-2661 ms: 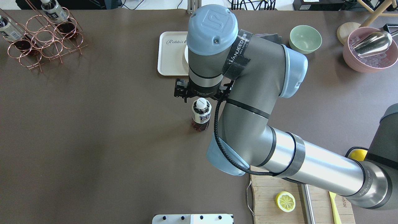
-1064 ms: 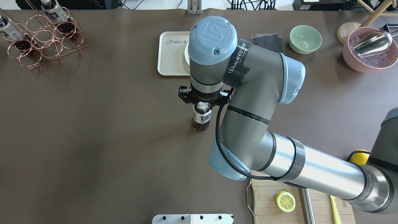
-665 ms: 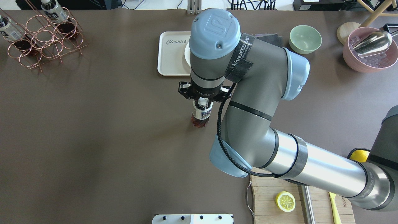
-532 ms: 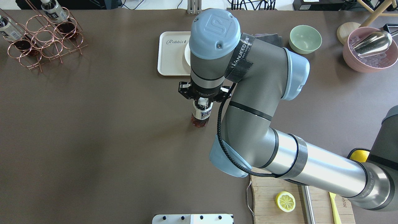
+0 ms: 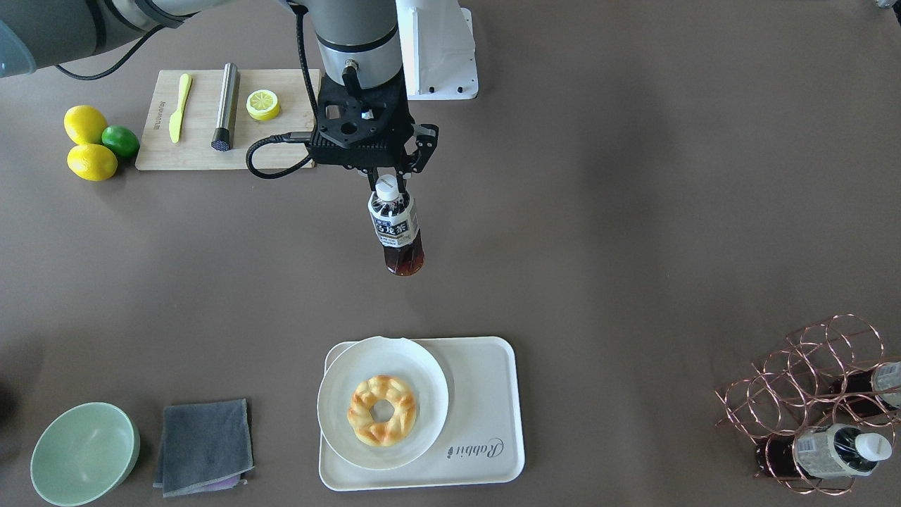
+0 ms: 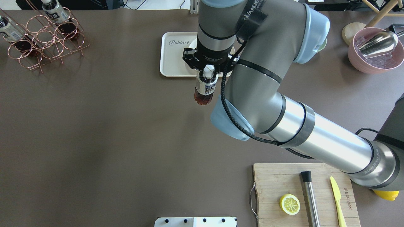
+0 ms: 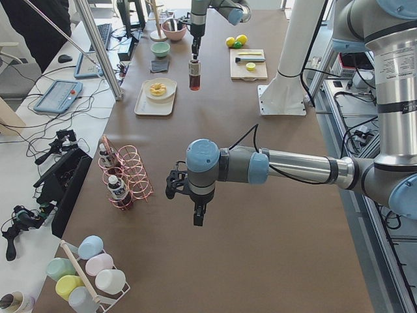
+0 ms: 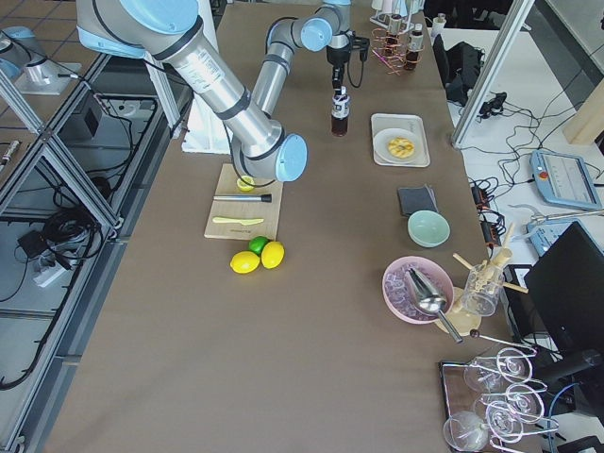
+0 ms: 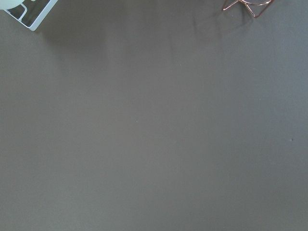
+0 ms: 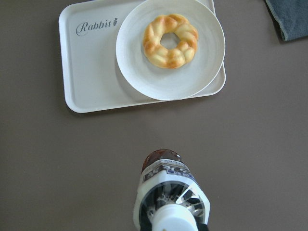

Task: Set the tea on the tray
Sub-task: 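Lift the bottle with the right gripper and move it onto the tray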

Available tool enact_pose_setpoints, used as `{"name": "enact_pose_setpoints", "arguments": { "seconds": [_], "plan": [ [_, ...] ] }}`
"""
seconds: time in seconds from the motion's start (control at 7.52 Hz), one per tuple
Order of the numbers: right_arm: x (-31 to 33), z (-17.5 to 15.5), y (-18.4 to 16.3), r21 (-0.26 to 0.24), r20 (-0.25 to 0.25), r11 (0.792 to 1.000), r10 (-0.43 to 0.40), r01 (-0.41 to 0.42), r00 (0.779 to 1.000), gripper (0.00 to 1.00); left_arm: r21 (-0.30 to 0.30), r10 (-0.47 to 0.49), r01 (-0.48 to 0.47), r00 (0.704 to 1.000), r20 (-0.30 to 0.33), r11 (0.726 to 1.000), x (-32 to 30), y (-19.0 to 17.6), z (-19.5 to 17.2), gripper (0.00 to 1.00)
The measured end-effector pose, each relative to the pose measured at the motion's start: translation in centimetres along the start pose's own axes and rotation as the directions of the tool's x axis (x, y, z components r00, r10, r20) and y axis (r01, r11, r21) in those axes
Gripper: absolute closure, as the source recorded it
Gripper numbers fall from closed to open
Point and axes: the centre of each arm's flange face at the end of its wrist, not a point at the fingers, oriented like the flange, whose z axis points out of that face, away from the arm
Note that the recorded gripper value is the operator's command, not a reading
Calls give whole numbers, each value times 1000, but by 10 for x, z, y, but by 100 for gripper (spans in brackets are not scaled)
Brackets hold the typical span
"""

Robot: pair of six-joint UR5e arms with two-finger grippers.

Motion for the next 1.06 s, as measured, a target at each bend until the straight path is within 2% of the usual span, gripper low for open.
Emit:
{"name": "enact_pose_setpoints", "arguments": {
  "seconds": [0.53,0.8,1.06],
  "plan": [
    [-88,-22,-92,-21,-66,998,-59,58,996,100,-2,-3,3,1000,0,1000,-3,-7,2,2],
    [-108,-1,-142,-25,-51,997,-74,73,996,100,-10,-13,13,1000,0,1000,-9,-7,6,2],
    [-122,19,-171,-39,-47,994,-99,98,994,100,-9,-33,33,999,3,999,-20,-10,8,2]
  ]
}}
